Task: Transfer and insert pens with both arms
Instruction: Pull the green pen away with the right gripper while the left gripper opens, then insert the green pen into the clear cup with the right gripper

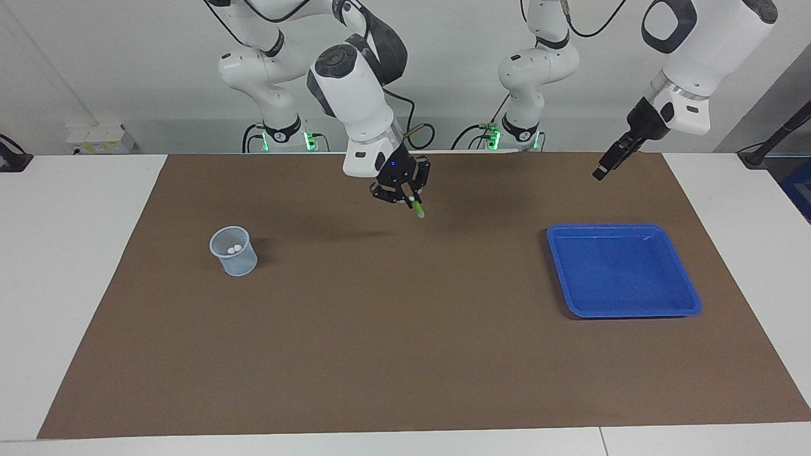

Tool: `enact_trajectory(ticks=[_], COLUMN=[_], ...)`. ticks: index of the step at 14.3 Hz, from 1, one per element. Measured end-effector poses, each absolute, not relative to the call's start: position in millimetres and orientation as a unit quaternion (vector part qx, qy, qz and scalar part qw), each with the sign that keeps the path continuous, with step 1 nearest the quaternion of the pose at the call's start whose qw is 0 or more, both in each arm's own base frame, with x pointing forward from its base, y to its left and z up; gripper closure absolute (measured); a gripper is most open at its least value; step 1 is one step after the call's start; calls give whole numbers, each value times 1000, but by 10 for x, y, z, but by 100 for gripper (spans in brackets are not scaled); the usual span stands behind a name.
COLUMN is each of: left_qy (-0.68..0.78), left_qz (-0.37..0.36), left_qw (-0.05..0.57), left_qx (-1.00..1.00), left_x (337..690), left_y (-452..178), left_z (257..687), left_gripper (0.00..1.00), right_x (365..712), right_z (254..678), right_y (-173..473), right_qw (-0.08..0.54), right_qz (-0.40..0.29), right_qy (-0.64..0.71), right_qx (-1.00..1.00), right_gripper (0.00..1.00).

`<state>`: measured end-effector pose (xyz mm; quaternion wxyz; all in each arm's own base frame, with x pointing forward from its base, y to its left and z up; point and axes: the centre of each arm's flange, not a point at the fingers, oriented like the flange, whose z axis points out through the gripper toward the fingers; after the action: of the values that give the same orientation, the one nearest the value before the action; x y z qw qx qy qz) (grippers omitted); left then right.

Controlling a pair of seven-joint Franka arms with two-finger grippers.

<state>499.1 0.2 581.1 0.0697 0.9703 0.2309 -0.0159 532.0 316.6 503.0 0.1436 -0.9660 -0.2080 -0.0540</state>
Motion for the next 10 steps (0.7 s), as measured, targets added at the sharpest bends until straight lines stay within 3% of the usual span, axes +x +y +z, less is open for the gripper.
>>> enact_trajectory(ticks=[7, 8, 10], left_qy=[46, 36, 28], left_qz=[2, 4, 10], left_qw=[25, 17, 7], left_qx=[999, 999, 1000], left_x=[4974, 4976, 4984], left_y=[277, 300, 311], left_z=[5842, 5856, 5911], left_gripper=[30, 22, 19], right_x=[5520, 5510, 5472], right_z=[5281, 5328, 5406], right_y=[1892, 1779, 1601], right_qw=[11, -14, -52], right_qz=[-17, -8, 12], right_qy=[-381, -409, -454], right_qx=[-924, -912, -889], right_gripper=[81, 81, 81])
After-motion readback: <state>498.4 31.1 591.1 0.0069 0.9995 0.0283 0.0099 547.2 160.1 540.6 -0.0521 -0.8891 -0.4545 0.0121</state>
